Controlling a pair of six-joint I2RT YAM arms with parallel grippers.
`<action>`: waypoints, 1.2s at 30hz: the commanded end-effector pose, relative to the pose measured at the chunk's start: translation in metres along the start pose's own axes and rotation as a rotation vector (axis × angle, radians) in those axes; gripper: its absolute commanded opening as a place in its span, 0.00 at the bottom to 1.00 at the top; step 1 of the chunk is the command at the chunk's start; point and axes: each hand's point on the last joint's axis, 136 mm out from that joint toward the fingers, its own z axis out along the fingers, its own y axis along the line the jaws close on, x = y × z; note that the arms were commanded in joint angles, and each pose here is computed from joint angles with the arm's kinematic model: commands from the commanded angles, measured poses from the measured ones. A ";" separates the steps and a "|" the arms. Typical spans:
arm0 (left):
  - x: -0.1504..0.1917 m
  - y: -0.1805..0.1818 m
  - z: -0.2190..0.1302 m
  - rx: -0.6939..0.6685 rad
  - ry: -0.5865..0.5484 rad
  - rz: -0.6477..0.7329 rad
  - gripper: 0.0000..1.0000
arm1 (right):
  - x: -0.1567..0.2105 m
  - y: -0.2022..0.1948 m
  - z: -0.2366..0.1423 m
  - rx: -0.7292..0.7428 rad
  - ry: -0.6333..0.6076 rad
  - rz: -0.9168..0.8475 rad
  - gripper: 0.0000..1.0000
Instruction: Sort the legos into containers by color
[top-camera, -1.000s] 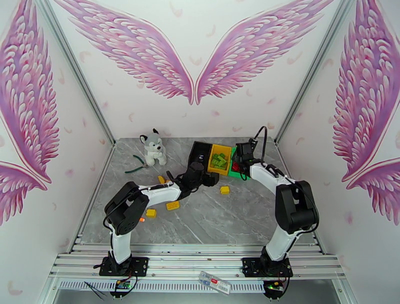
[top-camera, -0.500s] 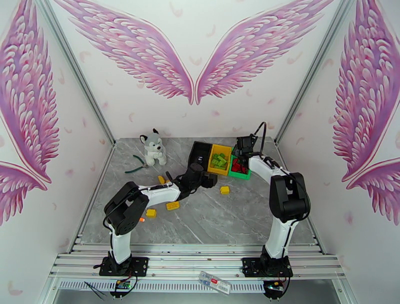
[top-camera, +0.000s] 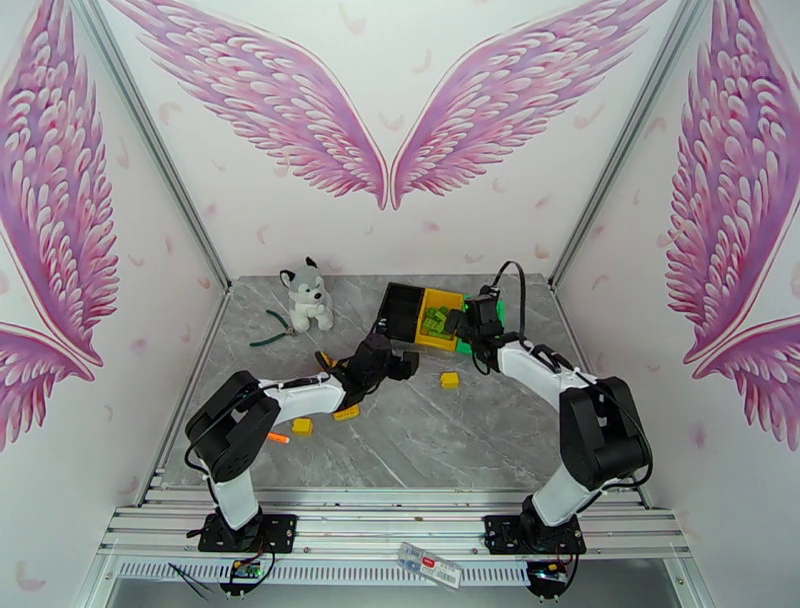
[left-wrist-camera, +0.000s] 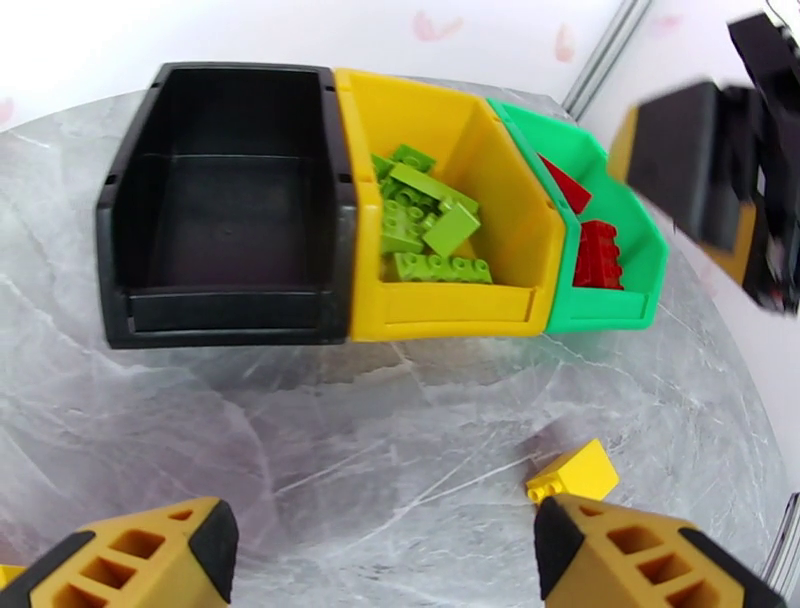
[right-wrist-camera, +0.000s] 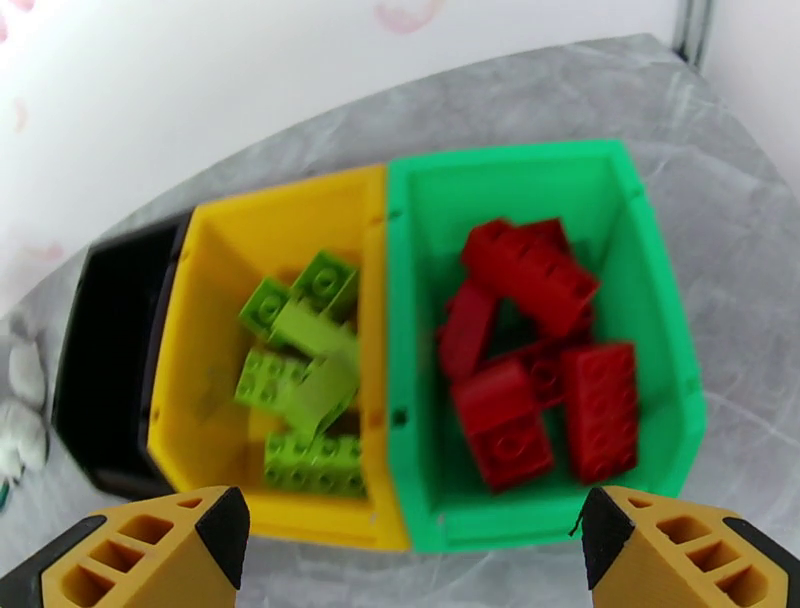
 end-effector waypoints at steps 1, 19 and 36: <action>-0.012 0.008 -0.014 -0.019 -0.057 -0.021 0.84 | 0.022 0.011 -0.014 -0.056 0.030 -0.047 0.93; 0.000 0.042 -0.034 -0.089 -0.098 -0.078 0.99 | 0.122 0.007 -0.017 -0.035 0.242 -0.159 0.87; 0.009 0.059 -0.047 -0.133 -0.102 -0.111 0.99 | 0.160 0.002 0.011 -0.002 0.334 -0.179 0.69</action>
